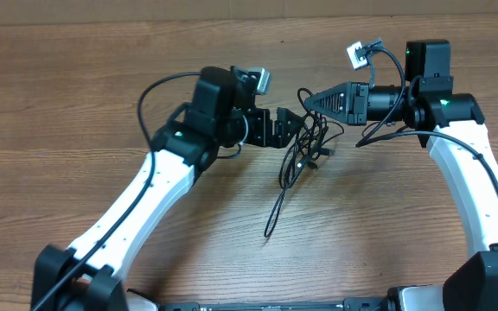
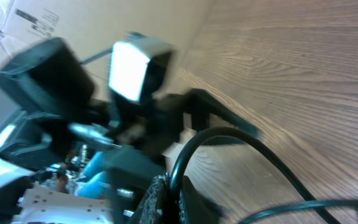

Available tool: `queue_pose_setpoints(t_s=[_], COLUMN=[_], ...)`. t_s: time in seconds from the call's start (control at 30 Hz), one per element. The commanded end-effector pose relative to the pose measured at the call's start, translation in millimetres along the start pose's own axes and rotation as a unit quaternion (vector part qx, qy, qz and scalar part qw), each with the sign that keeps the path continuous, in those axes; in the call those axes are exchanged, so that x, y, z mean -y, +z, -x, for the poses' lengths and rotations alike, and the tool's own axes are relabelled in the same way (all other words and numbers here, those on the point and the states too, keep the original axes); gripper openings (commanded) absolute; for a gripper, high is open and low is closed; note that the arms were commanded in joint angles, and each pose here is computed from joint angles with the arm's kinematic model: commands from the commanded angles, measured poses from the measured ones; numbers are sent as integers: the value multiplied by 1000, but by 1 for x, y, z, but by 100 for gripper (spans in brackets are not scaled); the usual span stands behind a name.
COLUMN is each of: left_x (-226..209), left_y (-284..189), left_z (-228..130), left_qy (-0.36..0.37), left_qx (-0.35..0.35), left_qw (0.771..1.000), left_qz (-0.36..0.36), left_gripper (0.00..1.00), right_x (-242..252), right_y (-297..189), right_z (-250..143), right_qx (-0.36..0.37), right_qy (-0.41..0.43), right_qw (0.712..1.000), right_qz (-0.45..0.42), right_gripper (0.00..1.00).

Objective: Untangle cables

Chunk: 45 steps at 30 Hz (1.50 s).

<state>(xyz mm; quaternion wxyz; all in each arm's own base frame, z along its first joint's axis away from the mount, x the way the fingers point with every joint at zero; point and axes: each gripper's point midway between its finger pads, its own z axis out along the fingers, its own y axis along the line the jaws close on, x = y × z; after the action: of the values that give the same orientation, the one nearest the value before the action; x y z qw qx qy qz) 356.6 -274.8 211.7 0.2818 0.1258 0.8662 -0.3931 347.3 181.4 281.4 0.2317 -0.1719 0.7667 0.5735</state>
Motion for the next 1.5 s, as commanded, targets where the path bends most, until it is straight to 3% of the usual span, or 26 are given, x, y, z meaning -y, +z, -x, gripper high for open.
queue_pose_setpoints(t_s=[0.0, 0.27, 0.5, 0.63, 0.73, 0.9, 0.97, 1.03, 1.17, 1.23, 1.37, 1.4, 1.47], left_x=[-7, -22, -88, -108, -120, -159, -165, -165, -145, -136, -136, -138, -141], left_y=[27, 84, 106, 95, 89, 60, 53, 52, 66, 72, 71, 68, 61], left_z=[-3, -16, -63, -74, -79, -100, -105, -107, -101, -97, -90, -85, -78], left_qy=[-35, -55, -89, -83, -67, -85, -93, -101, -75, -65, -64, -68, -71], left_qx=[-6, -9, -64, -81, -95, -129, -140, -147, -151, -149, -140, -137, -133], left_qw=[999, 998, 986, 977, 973, 942, 935, 936, 958, 965, 968, 967, 967], left_qz=[4, 2, 124, 177, 202, 299, 311, 303, 232, 204, 200, 202, 207], left_gripper=[100, 100, 77, 71, 66, 52, 49, 42, 13, 4, 4, 4, 4], right_x=[-18, -52, -49, -25, -2, 33, 38, 45, 56, 58, 67, 70, 76], right_y=[-3, -13, -72, -133, -187, -286, -307, -310, -280, -265, -211, -177, -141], right_z=[4, 21, 89, 122, 133, 131, 127, 118, 102, 100, 92, 82, 66], right_qx=[1, 27, 178, 284, 352, 446, 457, 446, 390, 375, 332, 288, 231], right_qy=[-5, -84, -154, -146, -119, -61, -53, -37, -19, -12, 39, 52, 64], right_qw=[999, 995, 969, 924, 875, 763, 740, 746, 792, 808, 859, 887, 907], right_qz=[32, 55, -77, -211, -311, -465, -490, -494, -469, -454, -389, -358, -345], right_gripper=[4, 4, 4, 4, 4, 4, 4, 4, 10, 15, 22, 29, 39])
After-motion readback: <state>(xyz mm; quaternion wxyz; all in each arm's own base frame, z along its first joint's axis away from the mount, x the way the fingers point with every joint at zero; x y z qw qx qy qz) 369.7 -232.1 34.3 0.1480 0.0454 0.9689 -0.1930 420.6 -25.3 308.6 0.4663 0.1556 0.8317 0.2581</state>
